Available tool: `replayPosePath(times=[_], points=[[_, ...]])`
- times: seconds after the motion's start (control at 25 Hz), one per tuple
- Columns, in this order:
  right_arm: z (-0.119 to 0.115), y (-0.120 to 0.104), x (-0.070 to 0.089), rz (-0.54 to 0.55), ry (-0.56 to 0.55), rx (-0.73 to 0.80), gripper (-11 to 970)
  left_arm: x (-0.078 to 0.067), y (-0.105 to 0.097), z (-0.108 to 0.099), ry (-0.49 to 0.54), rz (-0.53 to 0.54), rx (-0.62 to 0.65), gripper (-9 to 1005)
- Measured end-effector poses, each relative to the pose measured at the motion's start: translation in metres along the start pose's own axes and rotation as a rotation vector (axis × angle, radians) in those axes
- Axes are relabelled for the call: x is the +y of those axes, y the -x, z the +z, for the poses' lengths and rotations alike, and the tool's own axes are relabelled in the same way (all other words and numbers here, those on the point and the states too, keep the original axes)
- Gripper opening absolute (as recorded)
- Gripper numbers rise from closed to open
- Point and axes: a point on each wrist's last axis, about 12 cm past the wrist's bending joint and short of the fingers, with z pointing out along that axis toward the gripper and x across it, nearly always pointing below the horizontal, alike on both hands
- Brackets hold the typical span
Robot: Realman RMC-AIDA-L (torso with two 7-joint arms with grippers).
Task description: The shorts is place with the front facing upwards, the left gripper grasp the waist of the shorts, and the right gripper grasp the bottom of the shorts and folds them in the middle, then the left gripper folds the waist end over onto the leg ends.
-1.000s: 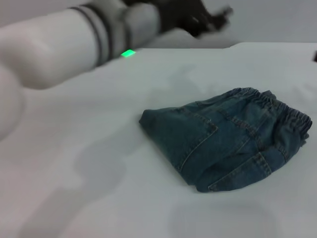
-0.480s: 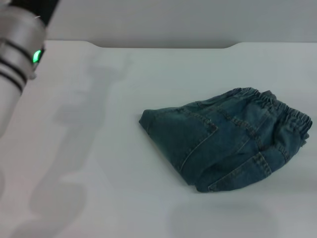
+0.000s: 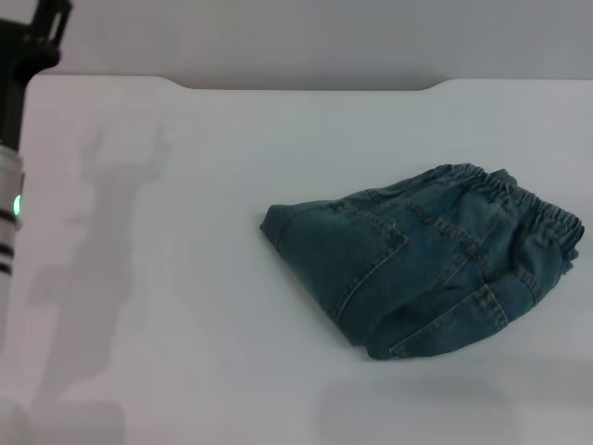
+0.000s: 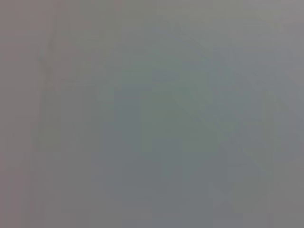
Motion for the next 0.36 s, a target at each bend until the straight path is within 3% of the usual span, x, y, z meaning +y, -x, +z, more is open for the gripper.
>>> replayPosePath(times=[0.36], points=[[0.001, -0.002, 0.0, 0.009, -0.065, -0.034, 449, 0.014, -0.013, -0.012, 0.046, 0.031, 0.04, 847]])
